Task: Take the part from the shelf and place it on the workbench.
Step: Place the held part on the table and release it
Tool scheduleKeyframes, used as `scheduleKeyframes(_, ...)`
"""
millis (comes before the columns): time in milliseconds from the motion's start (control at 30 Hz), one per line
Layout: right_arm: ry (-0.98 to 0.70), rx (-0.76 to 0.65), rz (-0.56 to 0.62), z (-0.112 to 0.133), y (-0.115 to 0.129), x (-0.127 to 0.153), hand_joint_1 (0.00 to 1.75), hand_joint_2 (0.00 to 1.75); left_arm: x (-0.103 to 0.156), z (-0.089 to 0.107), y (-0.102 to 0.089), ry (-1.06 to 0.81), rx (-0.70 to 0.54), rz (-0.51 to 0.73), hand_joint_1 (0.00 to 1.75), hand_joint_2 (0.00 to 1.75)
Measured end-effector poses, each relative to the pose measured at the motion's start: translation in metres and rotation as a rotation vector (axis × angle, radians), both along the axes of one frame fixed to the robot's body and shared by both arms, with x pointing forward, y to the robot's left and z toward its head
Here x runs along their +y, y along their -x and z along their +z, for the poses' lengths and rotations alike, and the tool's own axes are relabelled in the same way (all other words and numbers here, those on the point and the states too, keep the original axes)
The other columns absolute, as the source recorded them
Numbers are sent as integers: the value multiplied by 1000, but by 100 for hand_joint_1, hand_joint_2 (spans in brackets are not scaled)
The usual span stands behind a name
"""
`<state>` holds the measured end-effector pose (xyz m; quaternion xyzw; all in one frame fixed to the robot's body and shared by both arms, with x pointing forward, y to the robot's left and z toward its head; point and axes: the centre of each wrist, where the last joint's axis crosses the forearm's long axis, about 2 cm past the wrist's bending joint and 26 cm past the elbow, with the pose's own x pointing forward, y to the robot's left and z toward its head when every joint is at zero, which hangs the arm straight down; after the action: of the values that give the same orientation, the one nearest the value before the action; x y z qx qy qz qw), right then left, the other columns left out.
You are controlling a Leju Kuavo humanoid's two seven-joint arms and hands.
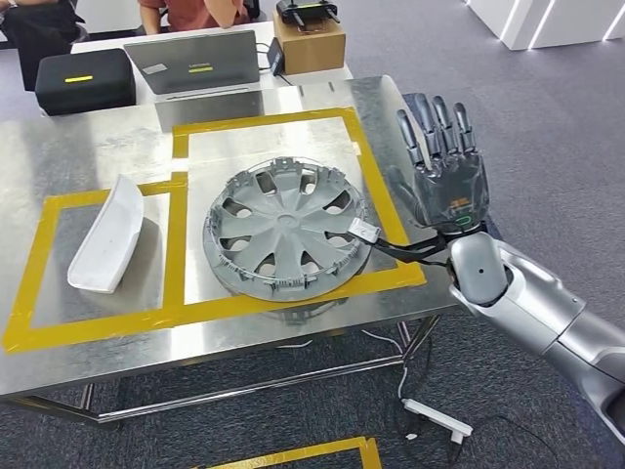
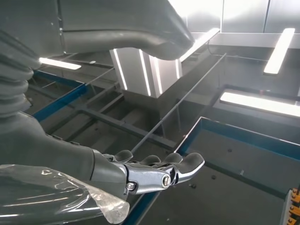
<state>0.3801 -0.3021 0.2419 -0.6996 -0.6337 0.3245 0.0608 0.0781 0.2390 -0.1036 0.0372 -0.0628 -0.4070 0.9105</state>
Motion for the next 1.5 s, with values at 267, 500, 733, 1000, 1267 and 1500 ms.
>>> scheduleKeyframes(267,3,4,3,-2,1,1,0,0,0,0,0,0,-1,-2,0,0)
scheduleKeyframes(500,5,6,6,-2,1,1,0,0,0,0,-1,0,-2,-2,0,0)
scheduleKeyframes(733,7,12,11,-5,3,2,0,0,0,0,-1,-3,-14,-6,0,0)
scheduleKeyframes(1000,19,20,31,-8,6,6,0,0,1,0,-3,-14,-22,-1,0,0)
scheduleKeyframes(1267,20,16,34,-7,6,6,0,0,0,1,-7,-27,-27,9,0,0)
scheduleKeyframes(1500,21,27,35,-11,8,6,0,0,0,2,-8,-31,-25,12,0,0)
